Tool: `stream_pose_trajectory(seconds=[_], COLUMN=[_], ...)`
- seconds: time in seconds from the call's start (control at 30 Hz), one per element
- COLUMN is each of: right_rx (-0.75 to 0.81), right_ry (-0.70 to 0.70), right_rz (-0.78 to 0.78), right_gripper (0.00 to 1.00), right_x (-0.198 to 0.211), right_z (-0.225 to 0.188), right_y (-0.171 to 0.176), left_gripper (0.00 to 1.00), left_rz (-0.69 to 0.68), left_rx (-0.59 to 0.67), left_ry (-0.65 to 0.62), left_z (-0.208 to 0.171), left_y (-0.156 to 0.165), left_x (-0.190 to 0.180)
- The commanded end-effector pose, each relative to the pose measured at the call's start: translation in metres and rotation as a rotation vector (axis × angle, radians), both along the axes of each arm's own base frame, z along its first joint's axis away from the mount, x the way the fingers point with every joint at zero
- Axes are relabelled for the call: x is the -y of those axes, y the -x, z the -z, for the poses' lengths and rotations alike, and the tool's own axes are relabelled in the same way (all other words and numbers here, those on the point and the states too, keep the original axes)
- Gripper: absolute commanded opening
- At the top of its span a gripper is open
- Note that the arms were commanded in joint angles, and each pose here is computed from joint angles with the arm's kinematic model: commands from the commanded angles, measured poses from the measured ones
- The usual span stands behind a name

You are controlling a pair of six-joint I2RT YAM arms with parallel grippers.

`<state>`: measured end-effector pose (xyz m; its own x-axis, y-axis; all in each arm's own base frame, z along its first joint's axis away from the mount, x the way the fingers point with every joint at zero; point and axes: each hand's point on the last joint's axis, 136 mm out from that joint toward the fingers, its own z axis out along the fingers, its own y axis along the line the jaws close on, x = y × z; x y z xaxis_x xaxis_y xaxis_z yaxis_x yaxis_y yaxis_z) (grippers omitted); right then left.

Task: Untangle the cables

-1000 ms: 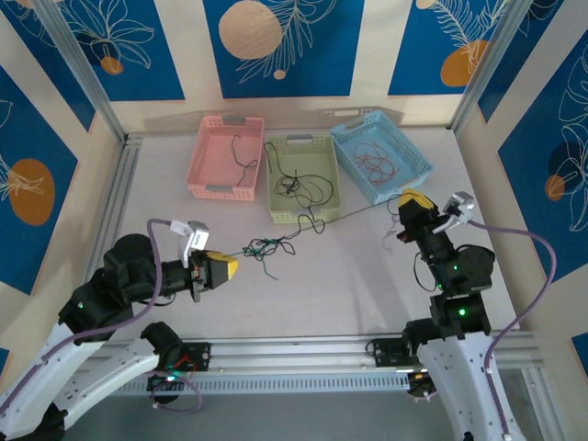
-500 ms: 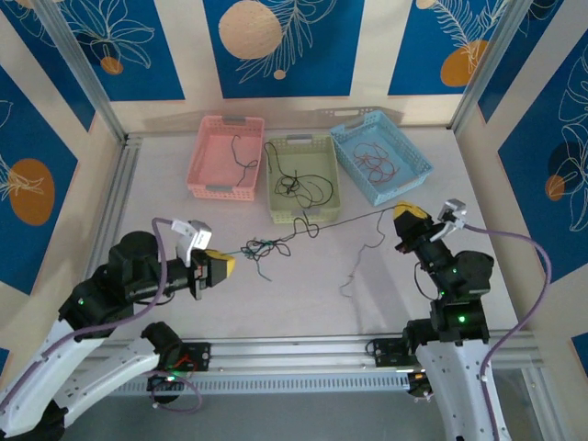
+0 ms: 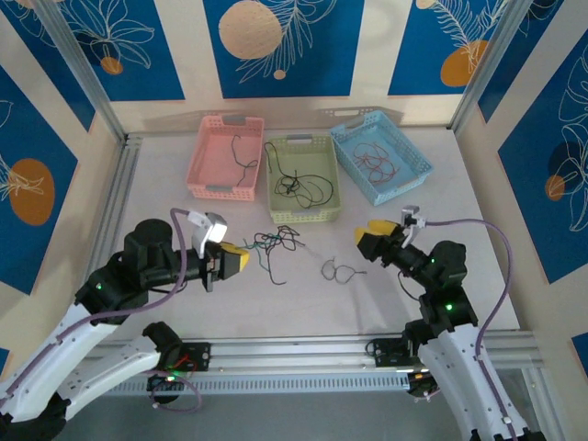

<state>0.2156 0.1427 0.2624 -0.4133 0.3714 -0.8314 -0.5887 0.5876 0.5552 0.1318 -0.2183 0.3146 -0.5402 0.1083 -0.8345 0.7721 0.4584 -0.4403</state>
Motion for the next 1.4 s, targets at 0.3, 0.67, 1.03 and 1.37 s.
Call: stream_pose_trajectory(seconds=[0.3,0.67,1.03,1.37], right_rx=[0.052,-0.021,-0.02,-0.02], right_ry=[0.107,0.213,0.221,0.236], right_rz=[-0.289,-0.421,-0.433,-0.416], right_gripper=[0.74,0.74,0.57,0.0], right_x=[-0.067,-0.133,-0.154,-0.153], right_z=[0.003,0.028,0.022,0.03], right_y=[0.03,0.025,0.01,0.007], left_gripper=[0.0,0.0,0.0,0.0], left_rz=[0.062,0.058,0.062,0.055], left_rx=[0.075,0.072,0.076,0.078], left_ry=[0.071,0.07,0.073,0.074], left_z=[-0.029,-0.028,-0.031,-0.031], left_y=[0.01,0.01,0.011,0.012], left_x=[0.004,0.004,0.003,0.001])
